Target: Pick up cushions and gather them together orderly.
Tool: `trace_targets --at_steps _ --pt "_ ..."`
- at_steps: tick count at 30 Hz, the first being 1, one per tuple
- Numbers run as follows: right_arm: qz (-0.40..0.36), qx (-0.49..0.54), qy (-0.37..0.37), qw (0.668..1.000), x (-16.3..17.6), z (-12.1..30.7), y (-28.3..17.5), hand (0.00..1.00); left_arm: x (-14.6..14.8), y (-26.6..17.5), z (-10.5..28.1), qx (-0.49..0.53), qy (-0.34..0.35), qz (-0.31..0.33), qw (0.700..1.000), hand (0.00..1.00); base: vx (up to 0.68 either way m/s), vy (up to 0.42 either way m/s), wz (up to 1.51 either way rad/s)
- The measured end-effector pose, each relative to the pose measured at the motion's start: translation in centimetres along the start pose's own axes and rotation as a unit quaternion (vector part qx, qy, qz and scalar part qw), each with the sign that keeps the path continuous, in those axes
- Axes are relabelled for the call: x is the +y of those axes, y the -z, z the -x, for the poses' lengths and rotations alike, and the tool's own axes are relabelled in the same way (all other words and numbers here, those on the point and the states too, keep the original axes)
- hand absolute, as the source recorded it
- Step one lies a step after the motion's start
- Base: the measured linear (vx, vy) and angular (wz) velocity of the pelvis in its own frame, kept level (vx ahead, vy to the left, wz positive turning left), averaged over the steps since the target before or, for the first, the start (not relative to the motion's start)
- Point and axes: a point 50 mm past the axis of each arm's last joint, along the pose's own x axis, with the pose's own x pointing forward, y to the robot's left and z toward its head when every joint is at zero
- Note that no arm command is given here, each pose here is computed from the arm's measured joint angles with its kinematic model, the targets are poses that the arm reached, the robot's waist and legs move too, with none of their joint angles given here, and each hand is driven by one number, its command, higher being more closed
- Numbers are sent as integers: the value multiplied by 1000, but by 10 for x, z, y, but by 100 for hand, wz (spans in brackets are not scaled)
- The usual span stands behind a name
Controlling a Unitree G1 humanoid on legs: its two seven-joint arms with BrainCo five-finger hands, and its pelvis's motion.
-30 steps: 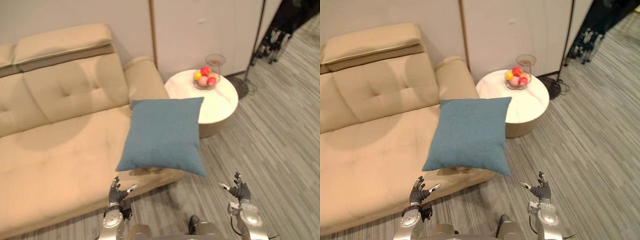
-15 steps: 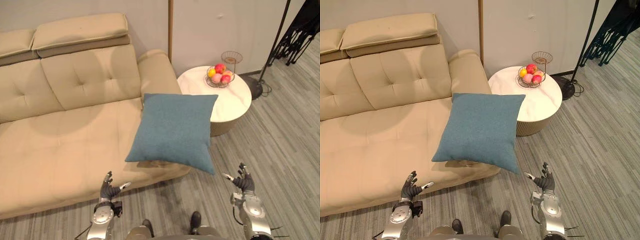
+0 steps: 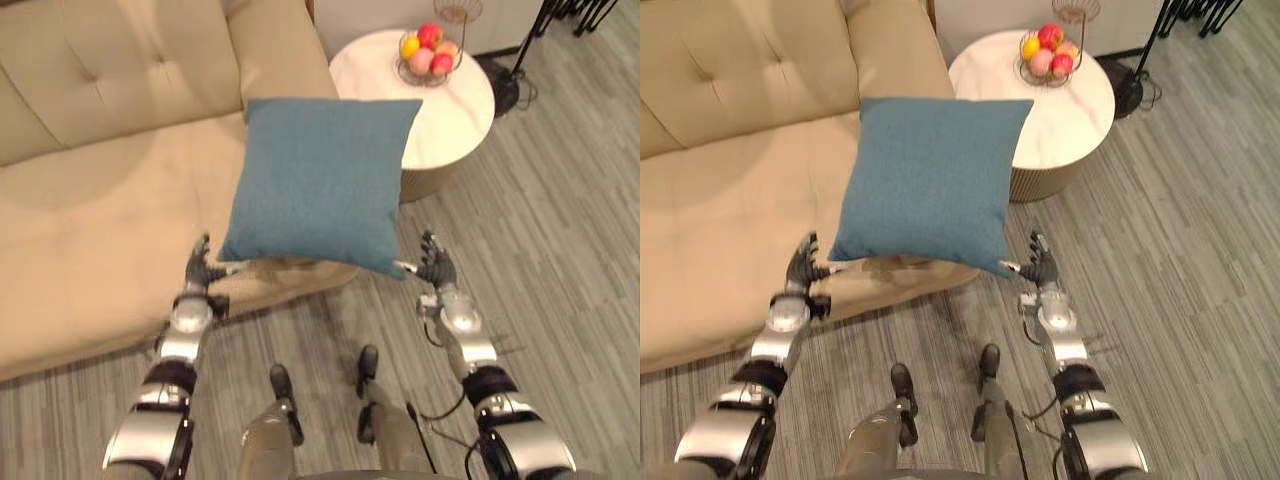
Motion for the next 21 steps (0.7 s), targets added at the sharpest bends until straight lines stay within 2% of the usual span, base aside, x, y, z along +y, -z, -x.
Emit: trace_targets --at_steps 6,10,11,12,18,21 --pt "19 -69 -32 997 31 -36 -66 0 -1 -86 -39 -85 -18 16 996 0 5 35 14" --pt "23 -104 -36 994 41 -46 -97 0 -2 -114 -47 -108 -22 20 994 0 6 16 2" --pt "23 -114 -39 992 44 -48 -105 100 -3 -121 -49 -112 -25 25 993 0 0 0 0" --pt "30 -124 -43 991 48 -49 -113 100 -4 -126 -51 -113 -25 29 993 100 0 0 0" --pt "40 -149 -46 987 51 -53 -135 100 -3 -136 -53 -114 -26 47 992 100 -11 -17 3" --pt "36 -170 -45 984 49 -56 -153 100 1 -144 -54 -118 -31 77 989 100 -18 -39 4"
